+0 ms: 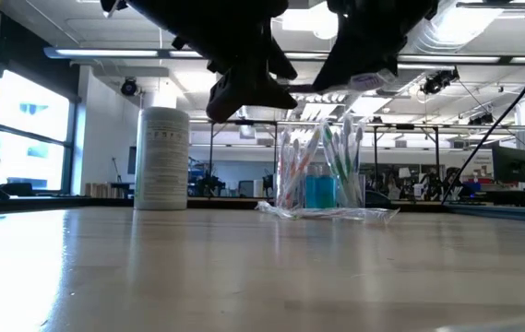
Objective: Pick & Place toothbrushing station
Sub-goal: Put the violet toothbrush into the transparent organizer
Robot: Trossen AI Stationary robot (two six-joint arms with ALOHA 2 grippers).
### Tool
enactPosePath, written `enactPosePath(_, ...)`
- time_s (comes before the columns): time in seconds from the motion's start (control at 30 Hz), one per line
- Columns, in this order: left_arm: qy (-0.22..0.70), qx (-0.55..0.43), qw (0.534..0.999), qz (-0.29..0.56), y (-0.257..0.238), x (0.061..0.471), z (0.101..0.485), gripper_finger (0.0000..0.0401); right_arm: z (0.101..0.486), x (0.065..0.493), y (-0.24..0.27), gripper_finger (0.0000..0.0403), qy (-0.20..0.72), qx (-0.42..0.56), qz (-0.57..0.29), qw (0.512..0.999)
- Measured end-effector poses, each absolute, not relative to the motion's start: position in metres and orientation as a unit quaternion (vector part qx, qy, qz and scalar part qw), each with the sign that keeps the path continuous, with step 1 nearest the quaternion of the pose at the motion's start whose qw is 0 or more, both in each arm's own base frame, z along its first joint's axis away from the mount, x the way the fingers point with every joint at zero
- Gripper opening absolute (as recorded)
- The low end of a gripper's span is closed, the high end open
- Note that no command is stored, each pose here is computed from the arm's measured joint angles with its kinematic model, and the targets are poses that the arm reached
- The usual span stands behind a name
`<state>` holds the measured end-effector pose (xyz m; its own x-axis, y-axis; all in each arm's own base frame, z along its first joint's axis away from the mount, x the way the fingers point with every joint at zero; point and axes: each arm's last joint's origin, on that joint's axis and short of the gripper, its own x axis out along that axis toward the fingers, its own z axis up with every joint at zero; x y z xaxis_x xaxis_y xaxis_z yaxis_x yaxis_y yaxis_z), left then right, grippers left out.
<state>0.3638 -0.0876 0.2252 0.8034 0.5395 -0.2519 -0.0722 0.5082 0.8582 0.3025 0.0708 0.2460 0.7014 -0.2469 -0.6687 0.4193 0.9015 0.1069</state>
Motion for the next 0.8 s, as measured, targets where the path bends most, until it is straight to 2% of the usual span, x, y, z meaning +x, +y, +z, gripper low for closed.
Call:
enactPosePath(0.23,0.258,0.467,0.827,0.181,-0.0877,0.3635,0.2245,0.0244,0.2473,0.3035,0.0741,0.0008,0.336,0.130,-0.167,0.918)
enactPosePath(0.37,0.261,0.459,0.829,0.182,-0.0875,0.3630,0.2234,0.0228,0.2472,0.3035,0.0741,0.0007,0.336,0.130,-0.167,0.918)
enactPosePath(0.57,0.260,0.458,0.830,0.182,-0.0875,0.3631,0.2234,0.0164,0.2467,0.3029,0.0732,0.0007,0.336,0.125,-0.177,0.916)
enactPosePath(0.8,0.265,0.462,0.828,0.176,-0.0878,0.3627,0.2217,0.0060,0.2463,0.3025,0.0729,0.0007,0.338,0.123,-0.181,0.915)
